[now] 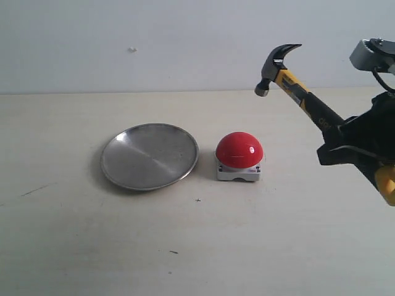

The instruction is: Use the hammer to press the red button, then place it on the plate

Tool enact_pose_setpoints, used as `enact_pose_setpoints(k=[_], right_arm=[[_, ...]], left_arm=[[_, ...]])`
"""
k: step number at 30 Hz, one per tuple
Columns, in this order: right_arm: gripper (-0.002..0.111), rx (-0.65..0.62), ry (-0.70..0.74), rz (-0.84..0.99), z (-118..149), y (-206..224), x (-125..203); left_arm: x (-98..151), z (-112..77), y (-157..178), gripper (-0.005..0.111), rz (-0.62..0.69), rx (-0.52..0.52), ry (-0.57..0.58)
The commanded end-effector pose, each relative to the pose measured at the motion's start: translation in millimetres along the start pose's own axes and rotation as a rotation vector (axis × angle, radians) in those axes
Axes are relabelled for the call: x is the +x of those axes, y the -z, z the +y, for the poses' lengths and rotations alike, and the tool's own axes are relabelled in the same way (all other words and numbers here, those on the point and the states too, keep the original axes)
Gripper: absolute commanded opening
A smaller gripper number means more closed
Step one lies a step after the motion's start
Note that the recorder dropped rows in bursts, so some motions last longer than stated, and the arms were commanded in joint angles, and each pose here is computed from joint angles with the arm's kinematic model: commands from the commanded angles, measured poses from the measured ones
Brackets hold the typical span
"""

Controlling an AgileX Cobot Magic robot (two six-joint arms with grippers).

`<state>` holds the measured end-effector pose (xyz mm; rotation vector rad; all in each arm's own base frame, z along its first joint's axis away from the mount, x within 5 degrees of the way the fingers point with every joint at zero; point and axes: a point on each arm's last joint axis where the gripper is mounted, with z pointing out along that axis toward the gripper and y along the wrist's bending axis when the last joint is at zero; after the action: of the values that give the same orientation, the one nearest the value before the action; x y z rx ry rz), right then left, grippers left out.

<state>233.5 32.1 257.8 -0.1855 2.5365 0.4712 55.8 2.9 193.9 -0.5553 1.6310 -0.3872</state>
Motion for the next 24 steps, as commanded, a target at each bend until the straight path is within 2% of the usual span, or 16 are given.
enact_pose_setpoints(k=[1,14,21,24], right_arm=[[0.000,-0.030,0.078,-0.043,16.6,-2.5,-4.5],[0.000,0.033,0.089,0.083,11.6,-10.3,-2.7],[0.000,0.102,0.187,0.081,31.7,-13.7,-3.1],[0.000,0.115,0.174,0.063,31.7,-17.9,-5.9]], left_arm=[[0.1,-0.1,0.1,0.000,-0.007,0.009,-0.014],[0.1,-0.1,0.1,0.000,-0.007,0.009,-0.014],[0.1,-0.1,0.1,0.000,-0.007,0.009,-0.014],[0.1,-0.1,0.1,0.000,-0.007,0.009,-0.014]])
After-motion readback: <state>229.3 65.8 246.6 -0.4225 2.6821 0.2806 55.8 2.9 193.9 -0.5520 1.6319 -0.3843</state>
